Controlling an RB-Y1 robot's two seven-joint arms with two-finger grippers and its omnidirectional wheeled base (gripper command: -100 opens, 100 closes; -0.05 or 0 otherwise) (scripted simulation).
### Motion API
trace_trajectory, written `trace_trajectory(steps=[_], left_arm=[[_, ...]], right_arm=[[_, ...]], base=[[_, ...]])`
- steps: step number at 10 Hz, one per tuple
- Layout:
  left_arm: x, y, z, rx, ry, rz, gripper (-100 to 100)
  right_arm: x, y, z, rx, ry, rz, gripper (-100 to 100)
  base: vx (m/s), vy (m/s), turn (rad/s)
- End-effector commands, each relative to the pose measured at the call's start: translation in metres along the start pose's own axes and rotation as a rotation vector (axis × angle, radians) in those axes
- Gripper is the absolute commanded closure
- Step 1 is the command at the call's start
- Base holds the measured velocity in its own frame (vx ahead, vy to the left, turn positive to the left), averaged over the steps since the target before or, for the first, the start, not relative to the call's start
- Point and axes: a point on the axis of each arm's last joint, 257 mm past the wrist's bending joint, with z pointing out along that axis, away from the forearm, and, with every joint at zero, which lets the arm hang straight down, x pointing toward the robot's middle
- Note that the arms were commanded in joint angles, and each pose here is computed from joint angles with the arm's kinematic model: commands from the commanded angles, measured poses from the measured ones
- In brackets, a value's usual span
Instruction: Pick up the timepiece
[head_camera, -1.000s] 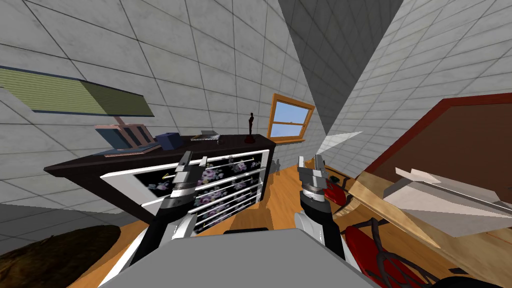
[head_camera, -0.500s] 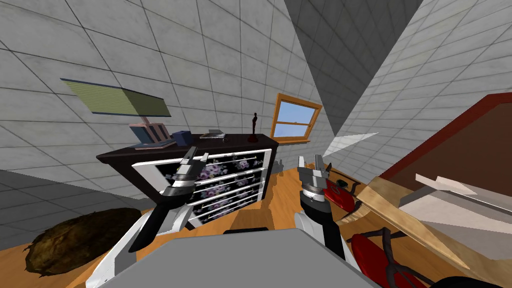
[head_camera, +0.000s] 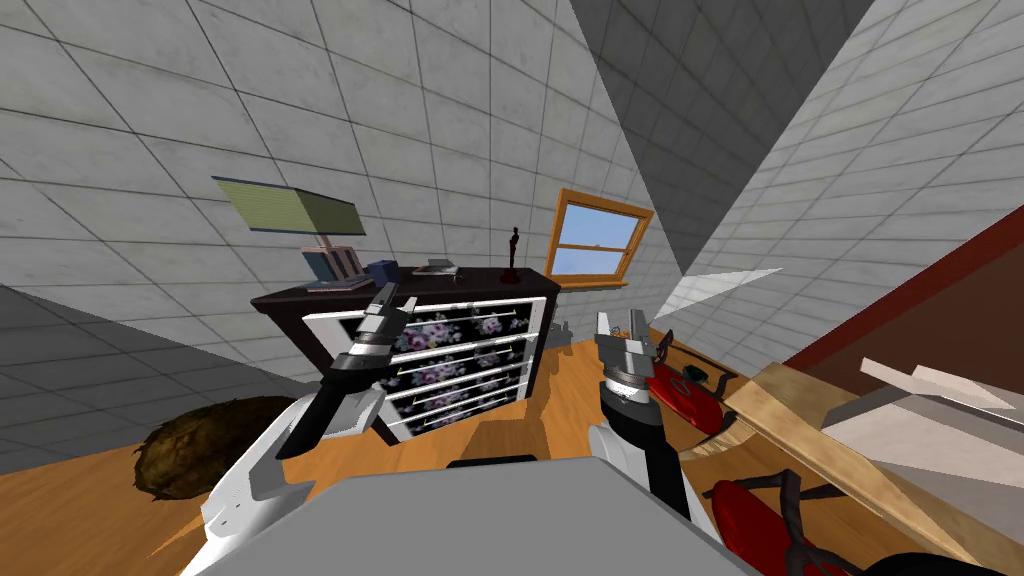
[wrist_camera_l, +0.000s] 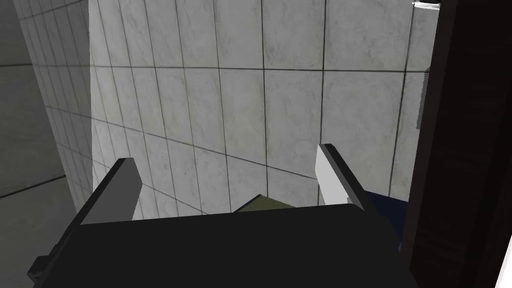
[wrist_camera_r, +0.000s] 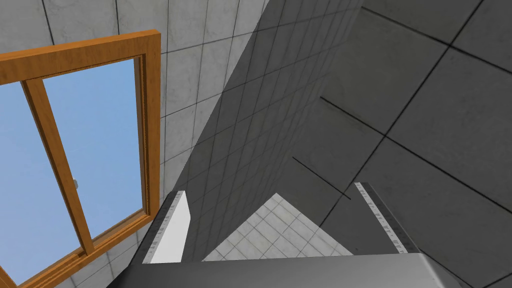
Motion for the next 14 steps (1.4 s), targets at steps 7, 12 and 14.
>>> trace_trajectory(steps=[7,12,14], left_arm=[[-0.066,0.016,0.059,-0.039,-0.062,0.070,-100],[-0.110,0.006,0.100,-0.025,-0.137,0.079,-100],[-0.137,0.005,0.113,-0.036,-0.187,0.078,-100]], right_arm=[[0.000,0.000,0.000,0.000,0.000,0.000,0],[0.000,0.000,0.000,0.000,0.000,0.000,0],[0.000,0.000,0.000,0.000,0.000,0.000,0]], base=[[-0.059,-0.023,0.128],[-0.040,-0.021,0.091],[-0.056,-0.039,0.107]])
